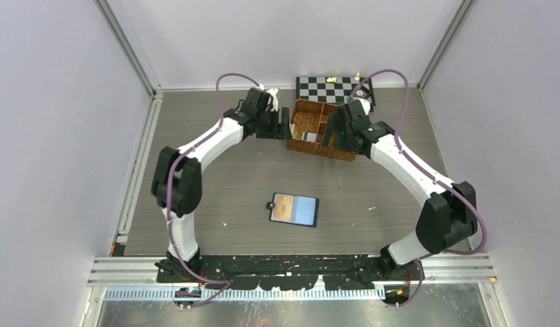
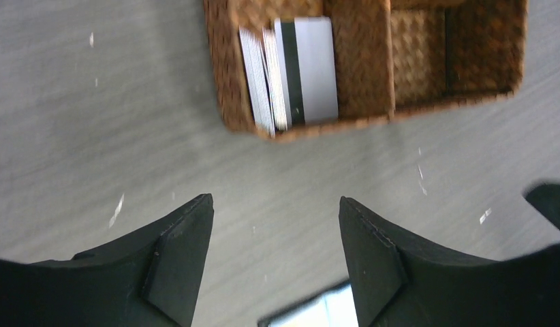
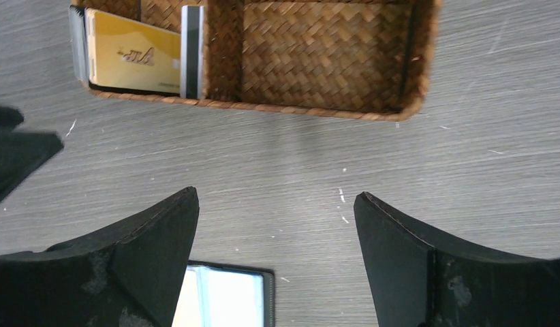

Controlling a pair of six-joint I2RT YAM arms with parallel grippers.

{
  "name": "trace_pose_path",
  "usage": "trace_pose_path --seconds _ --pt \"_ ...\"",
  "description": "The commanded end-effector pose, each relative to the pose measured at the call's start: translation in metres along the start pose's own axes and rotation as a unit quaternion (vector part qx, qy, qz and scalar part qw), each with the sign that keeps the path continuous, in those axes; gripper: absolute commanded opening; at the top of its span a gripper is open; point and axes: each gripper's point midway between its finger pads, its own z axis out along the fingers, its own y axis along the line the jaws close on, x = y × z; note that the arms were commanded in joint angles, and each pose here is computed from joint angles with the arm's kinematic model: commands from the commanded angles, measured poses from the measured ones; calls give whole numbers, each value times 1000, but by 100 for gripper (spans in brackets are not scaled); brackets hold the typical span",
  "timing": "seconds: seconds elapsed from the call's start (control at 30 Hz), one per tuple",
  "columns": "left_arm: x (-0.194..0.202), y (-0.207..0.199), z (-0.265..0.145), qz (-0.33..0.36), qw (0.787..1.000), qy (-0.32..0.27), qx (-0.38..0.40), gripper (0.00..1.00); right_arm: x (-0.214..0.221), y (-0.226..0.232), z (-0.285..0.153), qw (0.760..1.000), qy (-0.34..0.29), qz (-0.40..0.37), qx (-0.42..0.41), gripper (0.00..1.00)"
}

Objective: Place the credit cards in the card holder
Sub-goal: Pick up the credit card from the storage box.

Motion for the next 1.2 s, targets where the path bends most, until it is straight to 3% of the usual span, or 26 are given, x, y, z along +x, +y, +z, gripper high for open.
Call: trace_pose_path --seconds 0.0,0.2,0.5,0.73,1.17 --pt "-33 -1 23 21 1000 -8 -5 71 -21 -14 -20 999 -53 -1 -6 89" --pt "-35 15 62 40 998 23 -43 76 -22 -27 -21 998 -55 32 -24 89" --pt "-32 22 89 82 992 49 -79 78 -11 -33 -11 999 -28 14 -30 89" --pt "-41 31 81 103 986 38 -127 73 -9 -34 -9 999 -16 12 -32 89" --pt "-61 22 57 108 986 10 -129 69 -7 -31 -9 999 -8 14 -43 88"
